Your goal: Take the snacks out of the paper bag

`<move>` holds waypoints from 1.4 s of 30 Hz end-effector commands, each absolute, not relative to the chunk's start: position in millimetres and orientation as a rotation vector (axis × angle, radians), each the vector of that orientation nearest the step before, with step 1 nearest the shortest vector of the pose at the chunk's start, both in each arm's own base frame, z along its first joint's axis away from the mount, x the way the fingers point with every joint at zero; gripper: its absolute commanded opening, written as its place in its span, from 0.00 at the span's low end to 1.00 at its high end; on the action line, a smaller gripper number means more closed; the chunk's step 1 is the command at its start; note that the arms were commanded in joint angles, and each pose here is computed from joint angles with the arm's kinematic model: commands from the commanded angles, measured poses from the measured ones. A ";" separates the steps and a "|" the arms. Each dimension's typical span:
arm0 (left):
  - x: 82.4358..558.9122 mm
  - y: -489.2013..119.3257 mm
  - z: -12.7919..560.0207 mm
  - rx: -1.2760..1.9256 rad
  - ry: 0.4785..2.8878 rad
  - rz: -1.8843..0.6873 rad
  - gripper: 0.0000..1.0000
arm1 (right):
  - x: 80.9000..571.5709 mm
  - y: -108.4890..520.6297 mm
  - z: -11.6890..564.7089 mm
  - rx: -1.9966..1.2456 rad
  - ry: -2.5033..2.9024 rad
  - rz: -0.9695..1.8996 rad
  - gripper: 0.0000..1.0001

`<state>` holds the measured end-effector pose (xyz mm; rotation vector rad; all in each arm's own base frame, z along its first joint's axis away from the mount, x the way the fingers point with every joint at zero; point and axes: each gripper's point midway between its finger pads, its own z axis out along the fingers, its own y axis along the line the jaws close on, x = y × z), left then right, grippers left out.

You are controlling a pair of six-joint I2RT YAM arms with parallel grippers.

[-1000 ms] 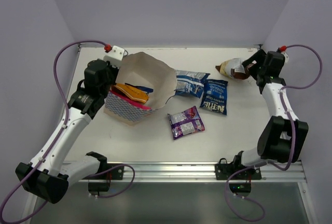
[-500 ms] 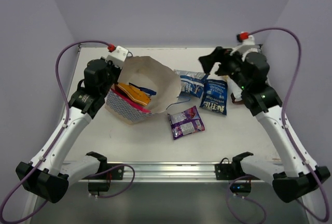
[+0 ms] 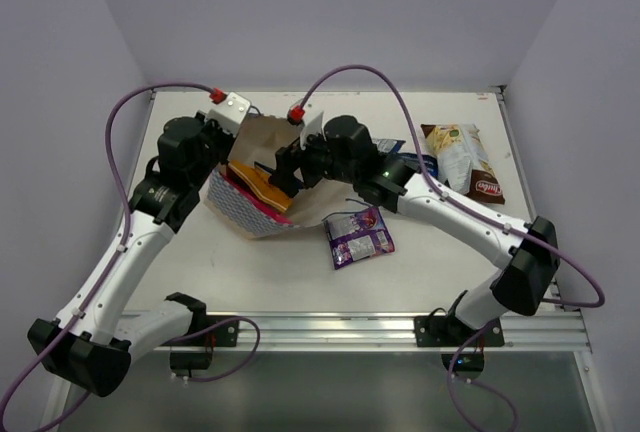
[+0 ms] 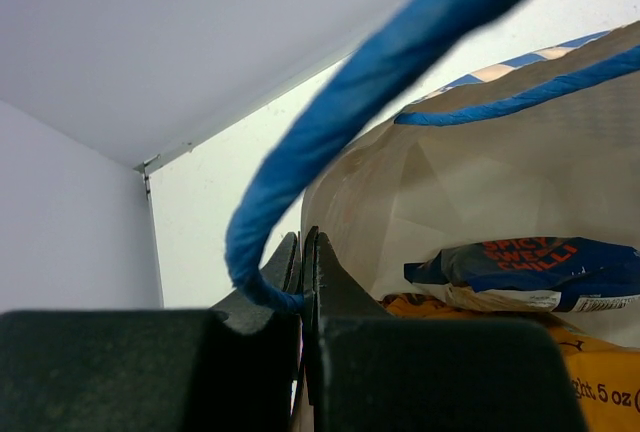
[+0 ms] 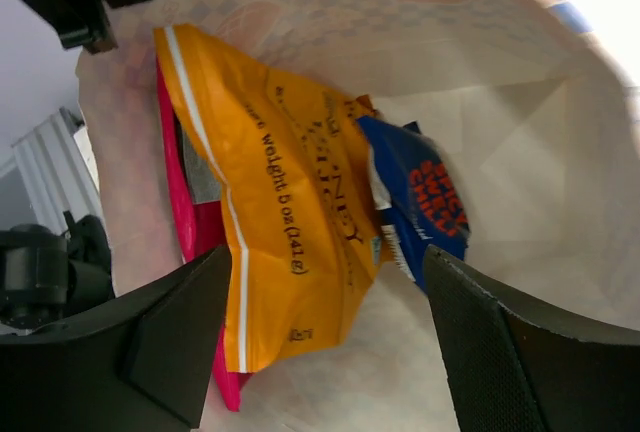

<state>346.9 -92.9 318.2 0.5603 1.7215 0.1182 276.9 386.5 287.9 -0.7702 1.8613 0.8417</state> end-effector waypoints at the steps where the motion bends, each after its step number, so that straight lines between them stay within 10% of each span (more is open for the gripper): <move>1: 349.6 -94.2 355.6 0.534 1.582 0.120 0.00 | 270.8 409.3 317.6 -0.800 1.743 0.866 0.81; 33: 345.5 -97.2 351.7 0.534 1.588 0.087 0.00 | 330.3 415.9 164.1 -0.756 2.047 0.745 0.80; 36: 345.6 -97.2 350.2 0.535 1.591 0.087 0.00 | 331.6 423.3 166.2 -0.779 2.014 0.769 0.68; 41: 344.8 -91.1 347.7 0.520 1.604 0.117 0.00 | 331.1 420.1 206.7 -0.763 1.909 0.787 0.00; 42: 344.0 -89.6 348.5 0.515 1.603 0.123 0.00 | 330.1 418.0 218.8 -0.764 1.882 0.787 0.00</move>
